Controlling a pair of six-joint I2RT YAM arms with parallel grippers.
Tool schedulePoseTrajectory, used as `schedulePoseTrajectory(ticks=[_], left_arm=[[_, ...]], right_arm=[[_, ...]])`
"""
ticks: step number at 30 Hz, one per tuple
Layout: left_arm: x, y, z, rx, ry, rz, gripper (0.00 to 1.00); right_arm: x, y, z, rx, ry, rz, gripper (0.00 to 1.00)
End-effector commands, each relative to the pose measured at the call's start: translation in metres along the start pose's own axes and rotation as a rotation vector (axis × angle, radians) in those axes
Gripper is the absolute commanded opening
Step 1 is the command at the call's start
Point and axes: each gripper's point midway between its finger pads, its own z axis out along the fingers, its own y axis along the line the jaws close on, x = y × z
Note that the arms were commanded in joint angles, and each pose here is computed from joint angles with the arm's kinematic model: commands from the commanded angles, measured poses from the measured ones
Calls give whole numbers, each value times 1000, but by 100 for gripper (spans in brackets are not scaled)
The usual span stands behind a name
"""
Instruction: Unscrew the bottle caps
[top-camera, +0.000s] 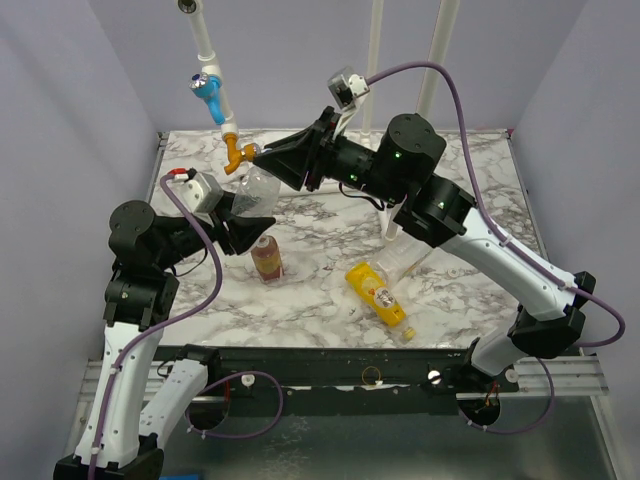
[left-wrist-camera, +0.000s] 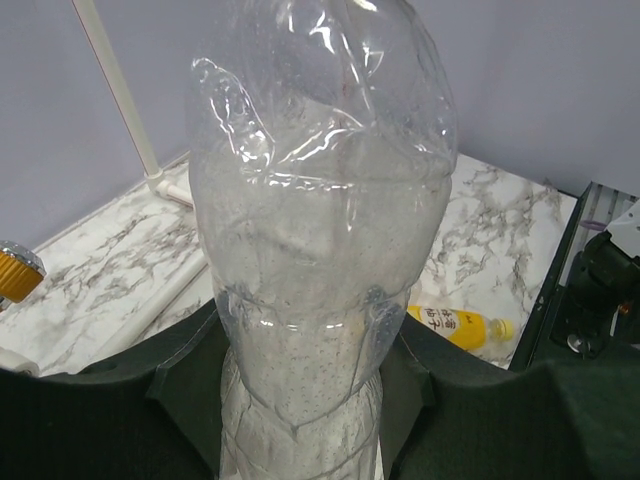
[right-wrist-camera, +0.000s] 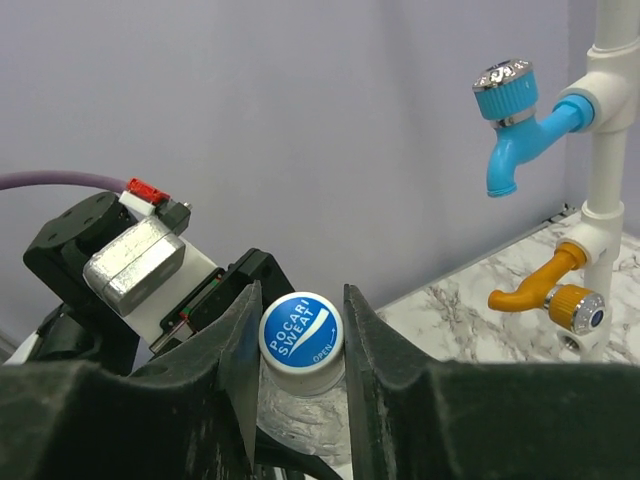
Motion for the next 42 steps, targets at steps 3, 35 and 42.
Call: schedulePoseTrajectory(ticks=[3,35,42], left_arm=[[-13,-11,1,57,-21,-37,0],[-3,16,0,-80,-17,54,0],[-1,18,-1,-86,-18,89,0]], right_arm=[[-5,28,-13,-142,-2,-88,9],[-34,-18,-17,149,-47,-48,97],[-12,-24,3,141,-8,-4,87]])
